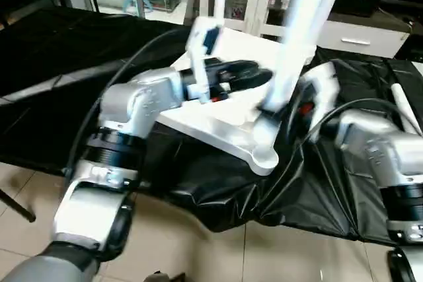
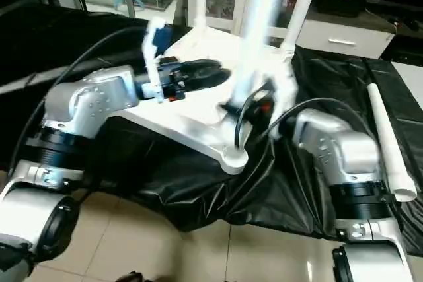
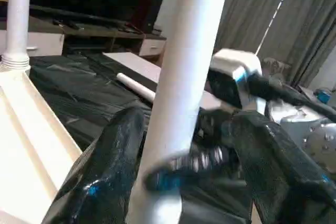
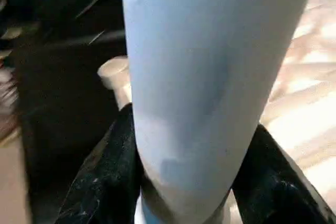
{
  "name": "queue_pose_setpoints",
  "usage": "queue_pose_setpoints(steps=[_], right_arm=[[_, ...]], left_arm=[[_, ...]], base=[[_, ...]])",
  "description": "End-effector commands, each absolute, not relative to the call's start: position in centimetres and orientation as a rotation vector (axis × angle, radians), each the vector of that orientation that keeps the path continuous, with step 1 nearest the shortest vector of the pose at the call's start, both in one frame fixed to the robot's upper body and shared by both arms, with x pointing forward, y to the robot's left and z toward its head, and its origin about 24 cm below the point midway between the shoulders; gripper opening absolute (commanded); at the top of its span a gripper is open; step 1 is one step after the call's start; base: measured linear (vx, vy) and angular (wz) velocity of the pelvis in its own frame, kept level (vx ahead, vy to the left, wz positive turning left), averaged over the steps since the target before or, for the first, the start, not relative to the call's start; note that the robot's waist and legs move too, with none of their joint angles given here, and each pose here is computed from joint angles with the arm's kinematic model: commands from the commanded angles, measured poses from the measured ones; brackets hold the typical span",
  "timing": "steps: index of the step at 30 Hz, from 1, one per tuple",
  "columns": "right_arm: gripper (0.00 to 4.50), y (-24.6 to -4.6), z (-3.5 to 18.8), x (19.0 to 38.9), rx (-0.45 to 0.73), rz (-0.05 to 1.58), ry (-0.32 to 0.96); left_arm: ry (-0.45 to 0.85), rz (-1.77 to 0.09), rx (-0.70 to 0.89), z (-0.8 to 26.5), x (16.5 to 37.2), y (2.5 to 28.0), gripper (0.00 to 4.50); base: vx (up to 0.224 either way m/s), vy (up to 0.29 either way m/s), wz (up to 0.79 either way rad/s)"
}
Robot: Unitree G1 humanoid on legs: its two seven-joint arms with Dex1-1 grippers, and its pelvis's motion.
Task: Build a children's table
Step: Pick table leg
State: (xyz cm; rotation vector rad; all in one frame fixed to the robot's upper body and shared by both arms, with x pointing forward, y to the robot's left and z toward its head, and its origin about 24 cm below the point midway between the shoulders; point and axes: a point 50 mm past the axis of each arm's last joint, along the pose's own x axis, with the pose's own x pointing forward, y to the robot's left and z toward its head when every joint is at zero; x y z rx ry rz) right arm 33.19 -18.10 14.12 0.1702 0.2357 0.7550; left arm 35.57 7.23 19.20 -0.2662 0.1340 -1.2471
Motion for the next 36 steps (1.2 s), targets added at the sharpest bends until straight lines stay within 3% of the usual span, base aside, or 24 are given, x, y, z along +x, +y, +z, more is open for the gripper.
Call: queue_pose_setpoints(steps=[1, 3, 5, 7, 15, 20, 25, 26, 32, 36], right_arm=[[1.86, -19.0, 14.2, 32.9, 0.184, 0.707, 0.207], [1.86, -19.4, 13.7, 32.2, 0.148, 0.695, 0.231], [1.86, -19.6, 13.1, 31.3, 0.083, 0.712, 0.265], [1.86, -19.6, 12.7, 30.2, 0.062, 0.742, 0.287], [1.86, -20.1, 12.6, 27.8, 0.043, 0.759, 0.32], [1.86, -20.4, 12.7, 27.0, 0.034, 0.74, 0.325], [1.86, -20.6, 12.7, 26.3, 0.03, 0.736, 0.337], [1.86, -20.6, 12.7, 26.3, 0.029, 0.734, 0.338], [1.86, -20.5, 12.7, 26.4, 0.025, 0.735, 0.338], [1.86, -20.2, 12.7, 26.6, 0.021, 0.748, 0.338]], left_arm=[[0.101, -1.265, -0.237, 18.8, 35.7, 7.3, 3.34], [0.14, -1.206, 0.024, 16.2, 36.3, 7.2, 3.41], [0.229, -1.206, 0.399, 12.7, 36.5, 7.3, 3.42], [0.297, -1.212, 0.618, 10.7, 36.7, 7.6, 3.42], [0.381, -1.31, 0.708, 9.6, 36.8, 7.2, 3.42], [0.402, -1.235, 0.812, 8.7, 37.3, 7.1, 3.42], [0.463, -1.206, 0.736, 8.1, 37.3, 6.9, 3.01], [0.473, -1.198, 0.722, 7.9, 37.3, 7.0, 2.7], [0.54, -1.134, 0.662, 7.4, 37.4, 7.5, 2.4], [0.588, -1.113, 0.751, 6.7, 37.3, 8.2, 2.09]], base=[[0.0, 0.0, 0.0], [0.0, 0.0, 0.0], [0.0, 0.0, 0.0], [0.0, 0.0, 0.0], [0.0, 0.0, 0.0], [0.0, 0.0, 0.0], [0.0, 0.0, 0.0], [0.0, 0.0, 0.0], [0.0, 0.0, 0.0], [0.0, 0.0, 0.0]])
